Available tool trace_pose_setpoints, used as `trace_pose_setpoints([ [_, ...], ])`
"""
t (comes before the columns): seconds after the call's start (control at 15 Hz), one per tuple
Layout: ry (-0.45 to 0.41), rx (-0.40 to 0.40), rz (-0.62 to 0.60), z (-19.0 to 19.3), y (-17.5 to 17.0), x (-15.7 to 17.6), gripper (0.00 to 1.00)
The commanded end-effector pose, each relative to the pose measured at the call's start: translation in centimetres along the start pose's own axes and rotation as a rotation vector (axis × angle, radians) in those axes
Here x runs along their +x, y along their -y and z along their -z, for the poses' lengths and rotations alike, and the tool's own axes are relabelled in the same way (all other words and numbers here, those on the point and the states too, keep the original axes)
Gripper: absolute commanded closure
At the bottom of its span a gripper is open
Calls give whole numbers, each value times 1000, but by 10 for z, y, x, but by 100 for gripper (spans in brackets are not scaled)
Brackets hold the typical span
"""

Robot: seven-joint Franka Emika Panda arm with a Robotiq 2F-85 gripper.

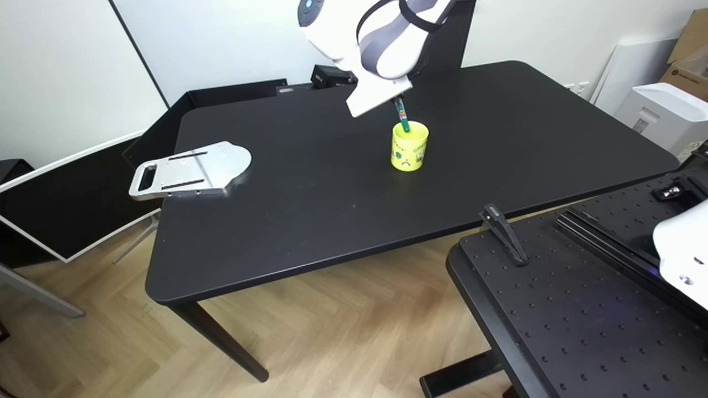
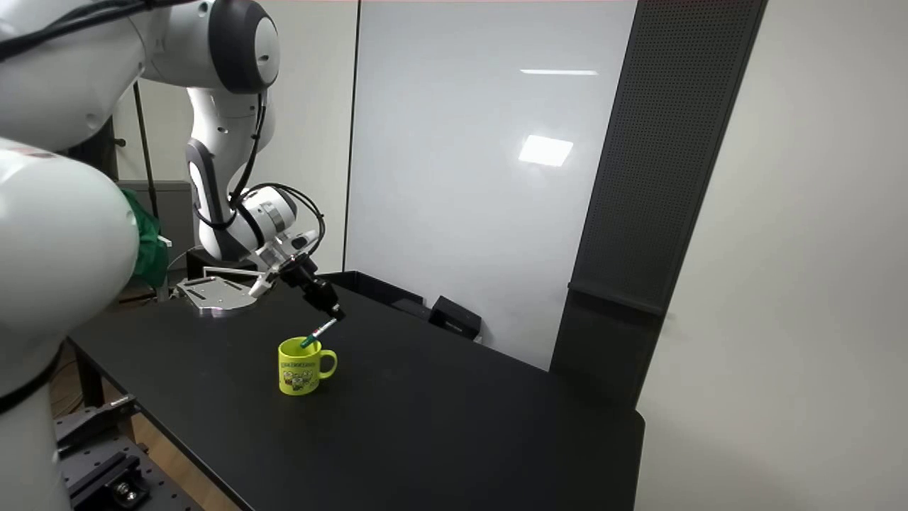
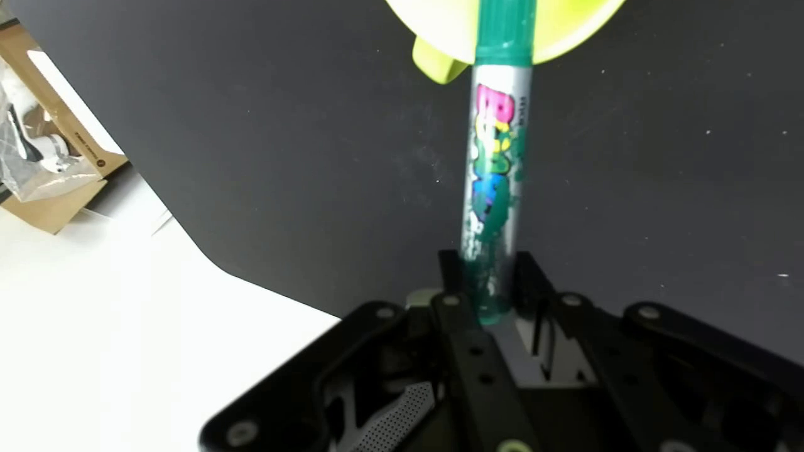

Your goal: Put the green marker inside the yellow mug

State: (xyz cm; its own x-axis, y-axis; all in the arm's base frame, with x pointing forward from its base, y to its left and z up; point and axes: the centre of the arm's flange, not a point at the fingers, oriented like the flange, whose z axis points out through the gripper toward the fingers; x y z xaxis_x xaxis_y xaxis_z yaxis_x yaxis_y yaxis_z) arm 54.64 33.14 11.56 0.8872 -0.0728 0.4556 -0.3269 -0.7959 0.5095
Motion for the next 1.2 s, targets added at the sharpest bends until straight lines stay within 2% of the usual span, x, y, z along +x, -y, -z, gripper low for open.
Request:
trace_pose_setpoints([
  [0.0,0,0,0,0,0,0,77],
  [0.07,0,0,0,0,0,0,94],
  [0.67,3,-7,46,3,-8,-32,94],
  [0.73,3,-8,51,2,-10,-34,52],
  [0.8,-1,-11,56,3,-6,-35,52],
  [0.87,-2,-11,61,1,-8,-36,47],
  [1.13,-2,-16,71,-1,-14,-39,19],
])
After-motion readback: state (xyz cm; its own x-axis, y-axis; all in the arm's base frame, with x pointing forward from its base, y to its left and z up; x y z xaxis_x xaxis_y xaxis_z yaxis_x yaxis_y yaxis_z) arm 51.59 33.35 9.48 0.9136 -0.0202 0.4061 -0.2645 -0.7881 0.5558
